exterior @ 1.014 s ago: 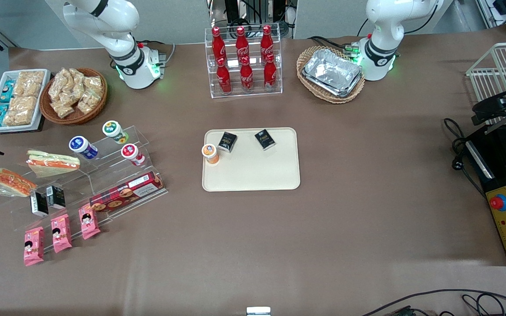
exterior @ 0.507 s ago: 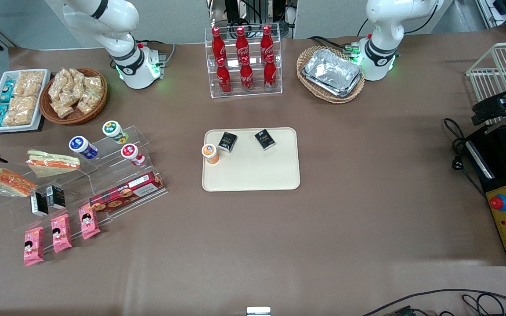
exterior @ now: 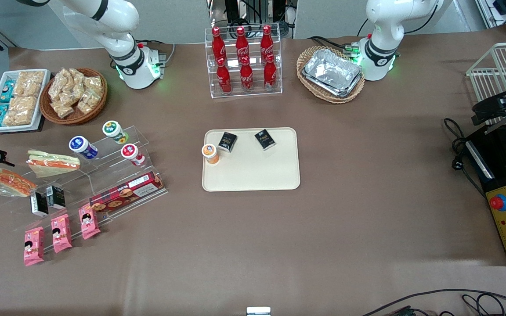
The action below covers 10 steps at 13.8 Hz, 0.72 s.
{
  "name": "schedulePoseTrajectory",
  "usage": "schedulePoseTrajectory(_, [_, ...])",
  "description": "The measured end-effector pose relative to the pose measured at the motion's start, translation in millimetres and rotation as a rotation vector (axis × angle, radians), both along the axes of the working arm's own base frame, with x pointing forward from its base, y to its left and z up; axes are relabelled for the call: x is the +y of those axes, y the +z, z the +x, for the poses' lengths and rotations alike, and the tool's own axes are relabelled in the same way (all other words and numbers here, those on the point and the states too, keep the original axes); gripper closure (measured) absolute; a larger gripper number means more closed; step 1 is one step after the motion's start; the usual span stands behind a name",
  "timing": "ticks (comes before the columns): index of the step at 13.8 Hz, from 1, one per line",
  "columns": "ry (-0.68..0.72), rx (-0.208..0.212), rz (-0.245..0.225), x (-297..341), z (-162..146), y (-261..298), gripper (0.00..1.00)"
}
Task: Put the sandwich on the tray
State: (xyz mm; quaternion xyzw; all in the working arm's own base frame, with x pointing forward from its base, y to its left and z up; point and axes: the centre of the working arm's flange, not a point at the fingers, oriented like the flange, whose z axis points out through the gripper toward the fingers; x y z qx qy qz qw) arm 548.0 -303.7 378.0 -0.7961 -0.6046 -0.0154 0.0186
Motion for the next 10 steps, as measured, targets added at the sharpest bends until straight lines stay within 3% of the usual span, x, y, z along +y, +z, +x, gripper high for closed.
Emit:
schedulePoseTrajectory(6, [-0.025, -0.003, 0.021, -0.2, 4.8, -21.4, 0.0])
schedulePoseTrajectory(9, [-0.036, -0.007, 0.031, 0.3, 5.3, -22.8, 0.08])
schedulePoseTrajectory(10, [-0.037, -0.007, 0.031, 0.1, 5.2, -22.8, 0.17])
